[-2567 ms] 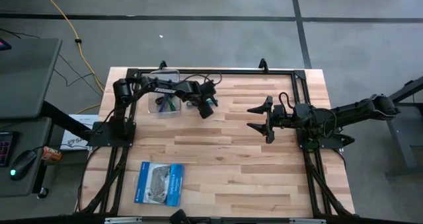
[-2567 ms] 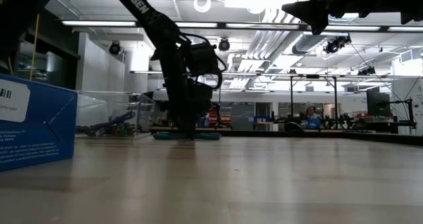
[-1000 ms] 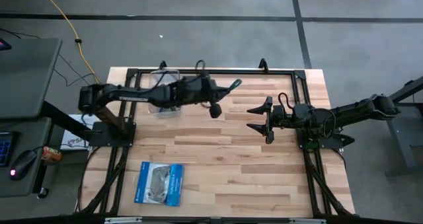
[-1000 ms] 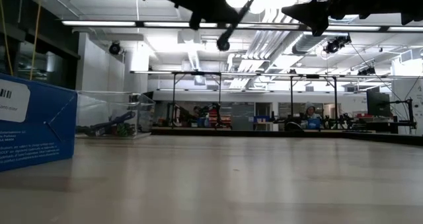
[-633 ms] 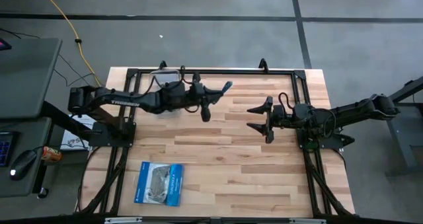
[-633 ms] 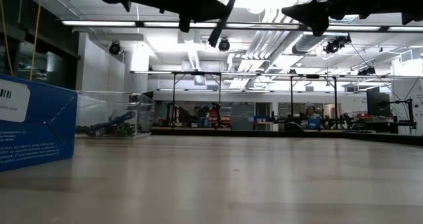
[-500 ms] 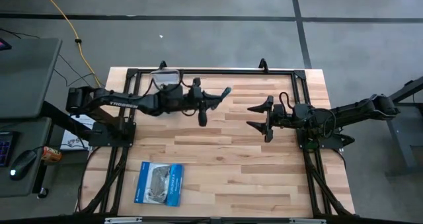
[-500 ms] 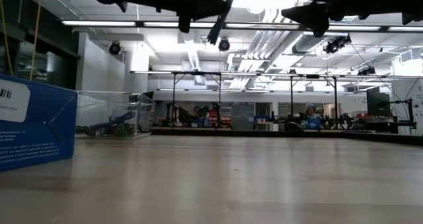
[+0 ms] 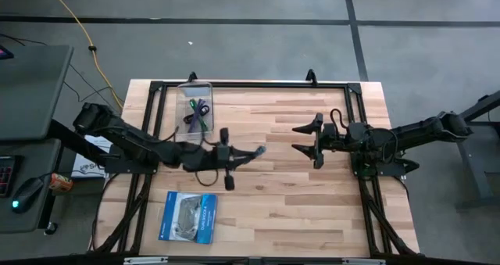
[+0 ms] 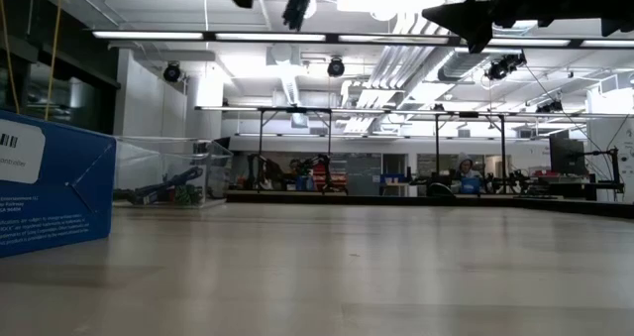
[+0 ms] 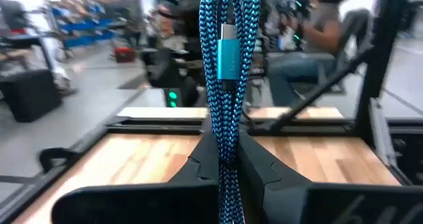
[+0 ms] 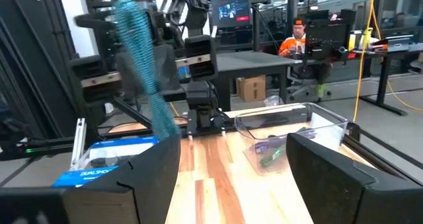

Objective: Pick and place USB-C Cables
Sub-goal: Put the blue USB cable into the transparent bin

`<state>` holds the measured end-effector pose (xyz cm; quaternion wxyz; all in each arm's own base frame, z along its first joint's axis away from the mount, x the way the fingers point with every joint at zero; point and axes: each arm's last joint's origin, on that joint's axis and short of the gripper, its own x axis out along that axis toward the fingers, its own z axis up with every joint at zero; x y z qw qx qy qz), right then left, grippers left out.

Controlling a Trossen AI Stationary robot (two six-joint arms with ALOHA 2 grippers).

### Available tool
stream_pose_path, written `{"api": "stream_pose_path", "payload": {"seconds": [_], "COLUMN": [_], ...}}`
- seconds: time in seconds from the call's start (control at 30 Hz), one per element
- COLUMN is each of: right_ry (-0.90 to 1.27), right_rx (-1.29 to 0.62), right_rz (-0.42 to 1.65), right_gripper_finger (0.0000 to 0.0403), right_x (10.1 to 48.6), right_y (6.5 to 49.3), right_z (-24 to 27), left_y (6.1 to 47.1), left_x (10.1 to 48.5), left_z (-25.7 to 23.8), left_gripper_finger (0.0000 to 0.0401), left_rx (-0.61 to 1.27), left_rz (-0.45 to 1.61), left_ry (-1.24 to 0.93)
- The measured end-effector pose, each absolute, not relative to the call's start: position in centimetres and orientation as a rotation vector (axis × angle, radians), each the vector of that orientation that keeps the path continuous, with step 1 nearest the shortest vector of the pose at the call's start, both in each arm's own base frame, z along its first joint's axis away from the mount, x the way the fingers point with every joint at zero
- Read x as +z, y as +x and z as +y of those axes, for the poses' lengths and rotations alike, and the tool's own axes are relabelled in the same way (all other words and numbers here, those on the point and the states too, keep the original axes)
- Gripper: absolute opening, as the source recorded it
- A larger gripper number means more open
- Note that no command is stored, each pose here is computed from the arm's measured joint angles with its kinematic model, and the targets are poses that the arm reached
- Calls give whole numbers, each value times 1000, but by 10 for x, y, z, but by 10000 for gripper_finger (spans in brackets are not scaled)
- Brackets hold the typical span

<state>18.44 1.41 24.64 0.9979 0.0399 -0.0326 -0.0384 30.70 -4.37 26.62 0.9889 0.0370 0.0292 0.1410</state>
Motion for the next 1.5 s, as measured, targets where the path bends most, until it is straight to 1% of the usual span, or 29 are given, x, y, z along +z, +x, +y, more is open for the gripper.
{"api": "stream_pose_path", "payload": {"seconds": [0.13,0.23,0.3,0.47,0.67,0.83,1.27,1.37,1.5], "right_ry": [84,85,82,81,80,78,68,68,68], "right_rx": [-72,-71,-71,-68,-53,-53,-53,-53,-53], "right_rz": [-63,-65,-65,-76,-71,-59,-66,-67,-66], "right_gripper_finger": [268,268,268,268,268,268,268,268,268], "right_x": [246,246,246,247,246,242,242,242,242], "right_y": [184,184,184,184,187,191,192,192,192], "right_z": [14,14,14,14,15,16,16,16,16], "left_y": [283,259,246,225,222,223,223,222,221], "left_x": [263,262,260,259,260,258,258,257,250], "left_z": [-41,-39,-38,-34,-33,-32,-32,-30,-24], "left_gripper_finger": [0,0,0,0,0,0,0,0,0], "left_rx": [287,199,144,140,142,191,193,273,501], "left_rz": [-36,-93,-106,-138,-140,-128,-129,-120,-42], "left_ry": [51,35,34,1,7,17,17,13,12]}}
